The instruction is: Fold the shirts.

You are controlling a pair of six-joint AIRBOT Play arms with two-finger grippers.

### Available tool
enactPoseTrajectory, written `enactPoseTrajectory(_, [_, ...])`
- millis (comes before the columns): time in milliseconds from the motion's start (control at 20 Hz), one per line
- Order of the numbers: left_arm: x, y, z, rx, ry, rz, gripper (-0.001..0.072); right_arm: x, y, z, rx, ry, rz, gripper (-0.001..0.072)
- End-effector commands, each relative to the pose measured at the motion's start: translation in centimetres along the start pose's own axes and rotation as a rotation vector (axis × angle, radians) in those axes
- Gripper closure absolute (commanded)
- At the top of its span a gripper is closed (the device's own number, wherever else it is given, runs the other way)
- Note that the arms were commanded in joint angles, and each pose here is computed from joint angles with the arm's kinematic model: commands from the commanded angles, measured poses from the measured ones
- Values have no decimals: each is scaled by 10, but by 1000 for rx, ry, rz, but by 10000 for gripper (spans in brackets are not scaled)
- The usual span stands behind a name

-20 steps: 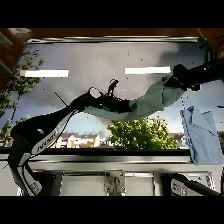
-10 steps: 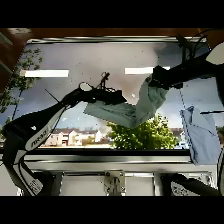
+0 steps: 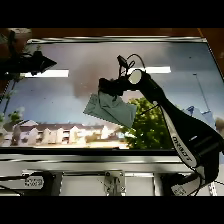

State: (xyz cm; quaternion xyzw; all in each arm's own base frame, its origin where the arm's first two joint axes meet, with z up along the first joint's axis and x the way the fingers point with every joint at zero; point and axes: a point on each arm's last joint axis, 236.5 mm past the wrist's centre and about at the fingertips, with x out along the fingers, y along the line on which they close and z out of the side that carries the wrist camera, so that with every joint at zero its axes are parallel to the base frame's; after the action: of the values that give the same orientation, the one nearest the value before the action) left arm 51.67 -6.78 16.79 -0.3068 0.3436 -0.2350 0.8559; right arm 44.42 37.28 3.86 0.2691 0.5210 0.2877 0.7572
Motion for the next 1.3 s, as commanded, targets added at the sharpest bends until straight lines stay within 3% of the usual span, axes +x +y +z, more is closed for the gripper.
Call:
enactPoseTrajectory(0, [-56, 5, 7, 39, -9, 28, 671, 73, 2, -19, 194, -9, 91, 67])
enactPoseTrajectory(150, [-53, -4, -9, 80, 56, 0, 671, 67, -12, -33, 204, 92, 74, 67])
enactPoseTrajectory(300, [-51, -7, -12, 86, 65, -6, 671, 14, -51, -43, 99, 232, -54, 67])
enactPoseTrajectory(500, [-50, -9, -17, 86, 83, -14, 671, -108, -153, -39, -5, 356, -459, 67])
enactPoseTrajectory(600, [-51, -11, -21, 86, 103, -21, 671, -166, -205, -47, 83, 414, -644, 67])
enactPoseTrajectory(700, [-51, -12, -26, 85, 121, -28, 671, -172, -226, -65, 199, 429, -613, 67])
enactPoseTrajectory(850, [-51, -14, -28, 87, 128, -32, 671, -114, -224, -83, 335, 344, -417, 26])
enactPoseTrajectory(950, [-48, -17, -30, 89, 136, -39, 671, -79, -215, -86, 357, 279, -314, 27])
enactPoseTrajectory(1200, [-41, -27, -36, 102, 154, -54, 671, -39, -215, -105, 376, 317, -262, 28])
enactPoseTrajectory(1250, [-41, -28, -37, 103, 156, -56, 671, -32, -210, -102, 385, 300, -232, 93])
